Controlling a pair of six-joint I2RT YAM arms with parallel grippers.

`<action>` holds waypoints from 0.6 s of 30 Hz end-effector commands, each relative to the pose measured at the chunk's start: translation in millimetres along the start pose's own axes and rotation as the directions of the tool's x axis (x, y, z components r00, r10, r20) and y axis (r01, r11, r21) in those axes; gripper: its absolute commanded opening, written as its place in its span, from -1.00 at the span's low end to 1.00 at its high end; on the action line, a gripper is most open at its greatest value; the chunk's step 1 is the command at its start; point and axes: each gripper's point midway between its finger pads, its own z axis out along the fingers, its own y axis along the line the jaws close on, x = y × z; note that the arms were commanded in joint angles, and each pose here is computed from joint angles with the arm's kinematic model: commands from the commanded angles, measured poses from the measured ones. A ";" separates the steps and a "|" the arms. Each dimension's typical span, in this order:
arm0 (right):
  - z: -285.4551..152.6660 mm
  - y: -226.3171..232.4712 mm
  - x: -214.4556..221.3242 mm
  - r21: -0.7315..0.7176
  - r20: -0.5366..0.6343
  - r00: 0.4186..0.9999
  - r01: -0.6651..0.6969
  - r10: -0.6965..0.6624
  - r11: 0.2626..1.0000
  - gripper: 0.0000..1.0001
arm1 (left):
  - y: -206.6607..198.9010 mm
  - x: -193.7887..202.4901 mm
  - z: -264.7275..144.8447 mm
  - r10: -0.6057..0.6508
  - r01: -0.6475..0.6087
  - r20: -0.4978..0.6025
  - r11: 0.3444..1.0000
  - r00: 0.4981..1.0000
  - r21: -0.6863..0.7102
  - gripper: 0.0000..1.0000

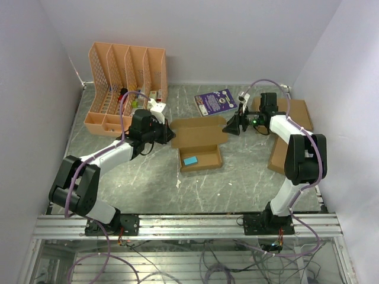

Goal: Fold the paper box

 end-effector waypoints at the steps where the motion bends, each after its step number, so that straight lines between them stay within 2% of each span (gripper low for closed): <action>1: -2.1 -7.1 -7.9 0.014 0.003 1.000 0.023 -0.023 1.000 0.24 | -5.8 -21.7 -2.4 0.052 -0.052 0.048 0.999 0.998 0.001 -0.86; 6: 7.8 -10.0 -5.0 -0.018 -0.020 1.000 0.001 -0.001 1.000 0.23 | -5.4 -21.9 -2.7 0.058 -0.058 0.044 0.998 0.997 -0.001 -0.86; 13: 9.7 5.0 0.1 -0.055 -0.031 0.999 0.010 -0.011 0.998 0.05 | -5.2 -24.6 -4.4 0.063 -0.062 0.051 0.998 0.997 -0.008 -0.86; 18: 9.7 10.1 6.2 -0.079 -0.047 0.999 -0.004 0.000 0.997 -0.27 | -5.4 -24.8 -3.5 0.062 -0.062 0.049 0.998 0.997 -0.005 -0.86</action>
